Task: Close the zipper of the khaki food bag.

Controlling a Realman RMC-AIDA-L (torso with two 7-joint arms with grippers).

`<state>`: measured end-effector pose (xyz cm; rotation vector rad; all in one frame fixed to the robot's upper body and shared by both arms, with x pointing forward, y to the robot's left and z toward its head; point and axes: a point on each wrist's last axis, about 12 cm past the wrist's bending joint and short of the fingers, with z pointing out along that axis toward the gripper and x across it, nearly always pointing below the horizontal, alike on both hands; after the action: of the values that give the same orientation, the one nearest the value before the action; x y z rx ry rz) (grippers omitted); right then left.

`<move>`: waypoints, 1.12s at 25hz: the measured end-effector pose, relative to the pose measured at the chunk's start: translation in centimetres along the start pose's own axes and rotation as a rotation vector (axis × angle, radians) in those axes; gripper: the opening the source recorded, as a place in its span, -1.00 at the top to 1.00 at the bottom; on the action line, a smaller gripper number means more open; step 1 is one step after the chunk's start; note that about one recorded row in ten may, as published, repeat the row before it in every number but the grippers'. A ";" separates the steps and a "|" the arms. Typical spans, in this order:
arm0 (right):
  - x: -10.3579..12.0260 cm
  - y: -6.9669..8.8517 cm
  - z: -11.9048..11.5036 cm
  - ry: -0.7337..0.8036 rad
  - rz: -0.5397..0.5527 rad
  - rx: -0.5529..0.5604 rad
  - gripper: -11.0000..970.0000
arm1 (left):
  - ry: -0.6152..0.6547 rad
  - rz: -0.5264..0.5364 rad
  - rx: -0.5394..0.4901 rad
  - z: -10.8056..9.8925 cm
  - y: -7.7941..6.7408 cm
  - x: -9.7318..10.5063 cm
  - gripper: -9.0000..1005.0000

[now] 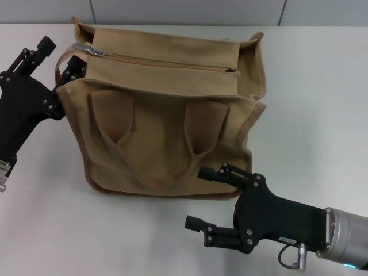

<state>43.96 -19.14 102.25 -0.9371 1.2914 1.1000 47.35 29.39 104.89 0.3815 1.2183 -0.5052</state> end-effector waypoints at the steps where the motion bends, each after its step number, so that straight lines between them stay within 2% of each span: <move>1: -0.1 0.0 0.0 -0.009 0.000 0.001 -0.71 | -0.002 0.003 0.004 0.0 0.0 0.0 -0.22; 7: -0.4 0.1 -0.1 -0.032 -0.012 -0.003 -0.72 | -0.024 -0.016 0.002 0.1 -0.5 0.0 -0.20; 12: -0.6 0.5 -0.4 -0.062 -0.034 -0.009 -0.72 | -0.030 -0.017 0.002 0.0 -0.5 -0.1 0.19; 15: -0.9 1.0 -0.8 -0.112 -0.073 -0.003 -0.72 | -0.037 -0.026 0.002 0.1 -0.7 -0.1 0.65; 17: -1.7 1.3 -1.6 -0.202 -0.136 0.048 -0.72 | -0.070 -0.050 0.012 0.1 -0.9 -0.4 0.75; 21: -2.5 1.0 -2.1 -0.276 -0.186 0.125 -0.71 | -0.118 -0.113 0.023 0.5 -1.0 -0.9 0.94; 24: -3.0 0.2 -2.0 -0.320 -0.210 0.194 -0.72 | -0.120 -0.197 0.032 1.3 -0.9 -0.9 0.94; 27: -4.1 -1.4 -1.2 -0.390 -0.255 0.314 -0.72 | -0.094 -0.318 0.045 2.1 -0.7 -0.6 0.94; 28: -4.1 -1.4 -1.2 -0.390 -0.255 0.314 -0.72 | -0.094 -0.318 0.045 2.1 -0.7 -0.6 0.94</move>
<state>45.14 -21.00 106.16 -0.5947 0.9565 0.8019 48.42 27.78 106.12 0.1987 1.1829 -0.8161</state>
